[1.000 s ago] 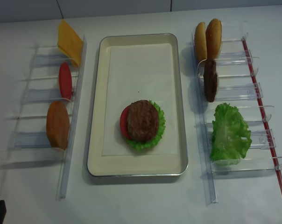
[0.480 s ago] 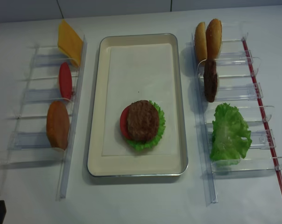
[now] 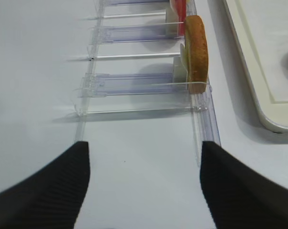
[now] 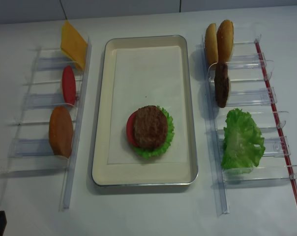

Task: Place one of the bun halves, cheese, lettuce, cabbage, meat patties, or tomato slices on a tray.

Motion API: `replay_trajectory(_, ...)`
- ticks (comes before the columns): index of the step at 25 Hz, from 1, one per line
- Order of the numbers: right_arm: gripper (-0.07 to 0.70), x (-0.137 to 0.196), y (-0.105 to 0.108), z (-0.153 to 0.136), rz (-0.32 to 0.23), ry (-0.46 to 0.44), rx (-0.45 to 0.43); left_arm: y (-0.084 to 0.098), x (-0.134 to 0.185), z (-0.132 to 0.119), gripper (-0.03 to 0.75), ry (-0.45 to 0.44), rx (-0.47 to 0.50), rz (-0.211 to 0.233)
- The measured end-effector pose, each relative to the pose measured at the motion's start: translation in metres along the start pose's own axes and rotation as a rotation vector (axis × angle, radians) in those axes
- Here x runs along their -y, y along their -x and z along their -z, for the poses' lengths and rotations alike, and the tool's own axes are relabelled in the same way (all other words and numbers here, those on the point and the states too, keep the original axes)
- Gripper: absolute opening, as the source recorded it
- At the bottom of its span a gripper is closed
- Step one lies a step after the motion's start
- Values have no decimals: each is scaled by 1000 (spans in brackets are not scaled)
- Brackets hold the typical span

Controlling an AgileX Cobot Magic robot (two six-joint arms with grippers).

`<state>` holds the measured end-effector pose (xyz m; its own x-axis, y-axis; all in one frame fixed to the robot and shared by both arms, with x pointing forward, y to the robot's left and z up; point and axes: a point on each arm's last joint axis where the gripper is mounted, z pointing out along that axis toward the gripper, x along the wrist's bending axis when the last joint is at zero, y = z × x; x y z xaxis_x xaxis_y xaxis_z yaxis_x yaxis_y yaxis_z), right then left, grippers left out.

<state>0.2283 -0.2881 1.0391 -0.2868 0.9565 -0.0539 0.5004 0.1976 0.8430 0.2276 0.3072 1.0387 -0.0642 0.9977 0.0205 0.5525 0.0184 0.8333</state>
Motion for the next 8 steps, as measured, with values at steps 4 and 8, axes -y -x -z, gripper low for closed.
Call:
replay_trajectory(4,547,0,0,0,0,0,0,0,0,0,490,0,0,0)
replay_trajectory(8,547,0,0,0,0,0,0,0,0,0,490,0,0,0)
